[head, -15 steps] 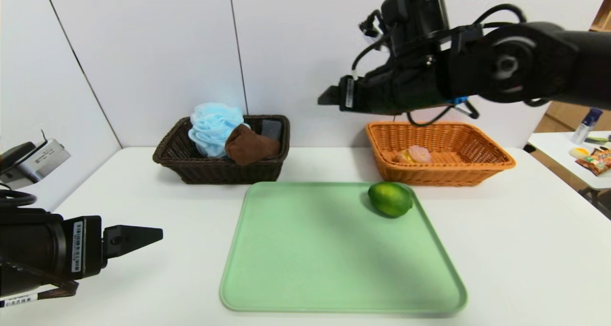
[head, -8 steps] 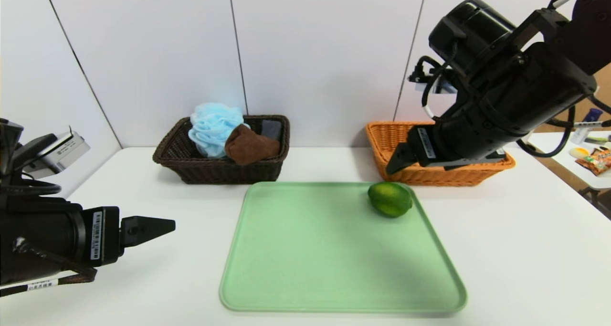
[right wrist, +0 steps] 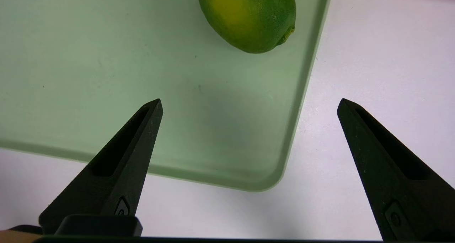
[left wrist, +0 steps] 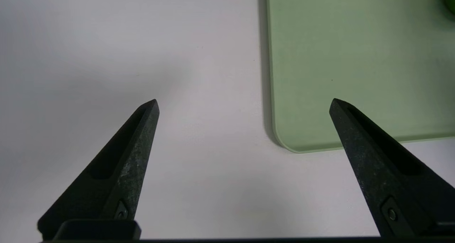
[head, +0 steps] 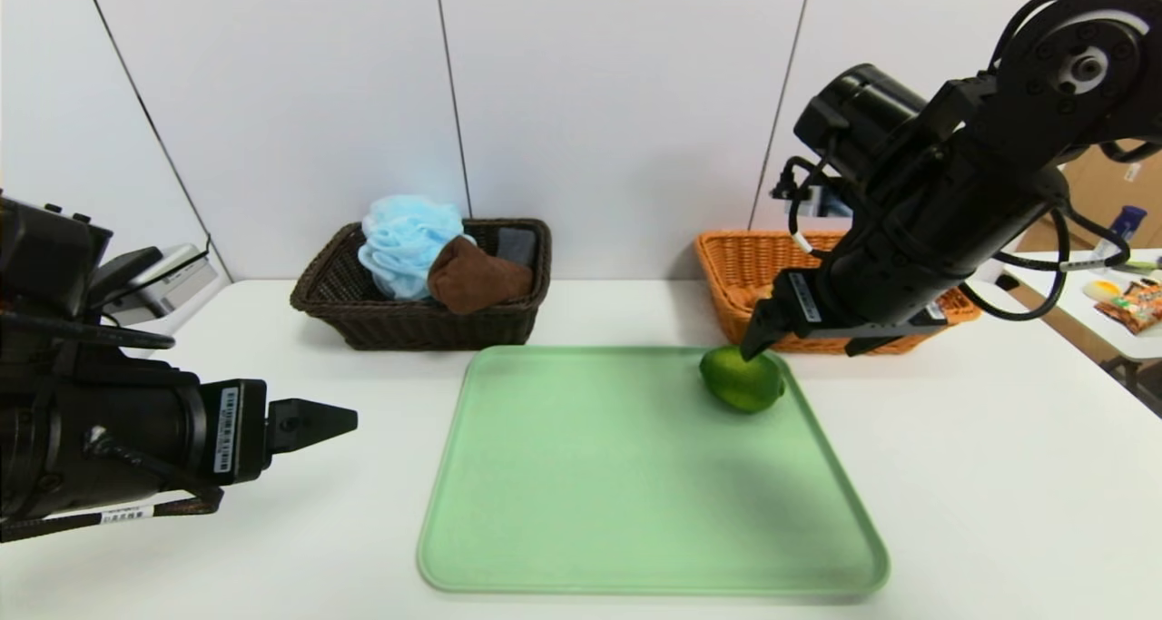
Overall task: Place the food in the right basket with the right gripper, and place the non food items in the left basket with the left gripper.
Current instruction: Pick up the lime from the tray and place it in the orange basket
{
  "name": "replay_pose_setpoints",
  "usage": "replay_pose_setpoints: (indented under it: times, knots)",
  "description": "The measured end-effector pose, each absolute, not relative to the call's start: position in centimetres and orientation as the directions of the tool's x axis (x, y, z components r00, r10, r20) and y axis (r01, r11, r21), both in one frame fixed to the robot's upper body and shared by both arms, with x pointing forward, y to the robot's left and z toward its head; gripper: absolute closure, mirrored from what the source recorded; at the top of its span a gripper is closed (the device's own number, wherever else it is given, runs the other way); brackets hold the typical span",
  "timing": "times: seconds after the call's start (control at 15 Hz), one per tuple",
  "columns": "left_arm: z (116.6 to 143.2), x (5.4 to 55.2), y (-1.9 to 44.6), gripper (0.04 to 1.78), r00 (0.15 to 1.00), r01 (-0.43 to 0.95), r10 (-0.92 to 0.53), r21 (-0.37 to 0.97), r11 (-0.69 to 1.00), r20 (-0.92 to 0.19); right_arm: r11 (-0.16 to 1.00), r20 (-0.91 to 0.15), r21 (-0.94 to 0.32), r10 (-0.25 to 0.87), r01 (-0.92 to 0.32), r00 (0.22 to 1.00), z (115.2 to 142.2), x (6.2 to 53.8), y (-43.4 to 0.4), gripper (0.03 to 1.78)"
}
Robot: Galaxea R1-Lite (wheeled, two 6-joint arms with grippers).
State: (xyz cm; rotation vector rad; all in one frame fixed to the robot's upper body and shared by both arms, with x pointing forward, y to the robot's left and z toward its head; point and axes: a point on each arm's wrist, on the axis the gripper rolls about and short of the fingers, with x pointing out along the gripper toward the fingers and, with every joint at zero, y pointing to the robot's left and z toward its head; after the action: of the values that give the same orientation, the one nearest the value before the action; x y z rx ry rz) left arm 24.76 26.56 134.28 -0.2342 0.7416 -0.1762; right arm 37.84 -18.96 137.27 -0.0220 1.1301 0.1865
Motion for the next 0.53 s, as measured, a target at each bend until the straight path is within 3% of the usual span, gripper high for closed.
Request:
replay_pose_setpoints:
  times: [0.33,0.53]
  knots:
    - [134.1,25.5,26.2,0.13,0.725,0.075,-0.241,-0.273,0.959,-0.645,0.983,-0.921,0.079,0.136,-0.166,0.365,135.9,38.4,-18.9,0.12]
    - [134.0,25.7,26.2,0.13,0.722,0.074,-0.240,-0.272,0.959,-0.649,0.982,-0.914,0.085,0.144,-0.168,0.380,134.8,39.1,-18.6,0.12]
